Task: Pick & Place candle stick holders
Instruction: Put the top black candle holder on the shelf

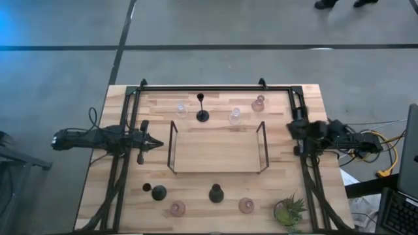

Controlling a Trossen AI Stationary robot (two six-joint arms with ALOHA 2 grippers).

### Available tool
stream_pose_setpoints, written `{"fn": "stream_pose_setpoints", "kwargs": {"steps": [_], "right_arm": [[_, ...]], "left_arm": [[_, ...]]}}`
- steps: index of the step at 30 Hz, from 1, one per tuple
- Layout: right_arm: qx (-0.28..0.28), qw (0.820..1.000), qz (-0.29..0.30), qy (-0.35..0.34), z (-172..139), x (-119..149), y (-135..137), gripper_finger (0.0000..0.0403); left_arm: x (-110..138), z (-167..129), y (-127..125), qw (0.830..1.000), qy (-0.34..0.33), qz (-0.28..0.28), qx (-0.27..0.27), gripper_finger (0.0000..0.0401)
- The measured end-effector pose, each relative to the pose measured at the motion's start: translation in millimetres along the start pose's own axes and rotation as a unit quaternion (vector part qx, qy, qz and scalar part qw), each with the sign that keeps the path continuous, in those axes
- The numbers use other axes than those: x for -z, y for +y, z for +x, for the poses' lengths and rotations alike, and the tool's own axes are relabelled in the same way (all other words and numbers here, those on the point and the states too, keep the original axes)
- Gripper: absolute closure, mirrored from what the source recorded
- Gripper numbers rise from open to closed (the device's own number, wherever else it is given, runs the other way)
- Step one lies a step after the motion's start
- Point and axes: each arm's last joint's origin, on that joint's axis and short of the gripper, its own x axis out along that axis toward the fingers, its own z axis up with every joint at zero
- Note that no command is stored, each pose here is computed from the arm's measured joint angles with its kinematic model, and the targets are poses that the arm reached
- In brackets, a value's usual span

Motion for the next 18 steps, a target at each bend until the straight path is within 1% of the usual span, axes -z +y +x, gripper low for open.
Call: {"fn": "stream_pose_setpoints", "kwargs": {"steps": [3, 7, 8, 10, 13, 15, 17, 18], "right_arm": [[0.011, 0.996, -0.059, -0.073, -1, -14, -1, 0.0394], [0.033, 0.982, -0.110, -0.149, -3, -29, -3, 0.0394], [0.036, 0.979, -0.120, -0.158, -3, -32, -3, 0.0394], [0.039, 0.977, -0.138, -0.156, 1, -40, -4, 0.0394], [0.025, 0.983, -0.156, -0.096, 18, -50, -5, 0.0394], [0.017, 0.987, -0.160, -0.025, 34, -57, -7, 0.0394], [0.032, 0.985, -0.161, 0.050, 52, -65, -9, 0.0394], [0.045, 0.981, -0.164, 0.089, 61, -67, -11, 0.0394]], "left_arm": [[0, 0, 0, 1.000, 0.000, 0.000, 0.000, 0.0373], [0, 0, 0, 1.000, 0.000, 0.000, 0.000, 0.0373], [0, 0, 0, 1.000, 0.000, 0.000, 0.000, 0.0373], [0, 0, 0, 1.000, 0.000, 0.000, 0.000, 0.0373], [0, 0, 0, 1.000, 0.000, 0.000, 0.000, 0.0373], [0, 0, 0, 1.000, 0.000, 0.000, 0.000, 0.0373], [0, 0, 0, 1.000, 0.000, 0.000, 0.000, 0.0373], [0, 0, 0, 1.000, 0.000, 0.000, 0.000, 0.0373]]}}
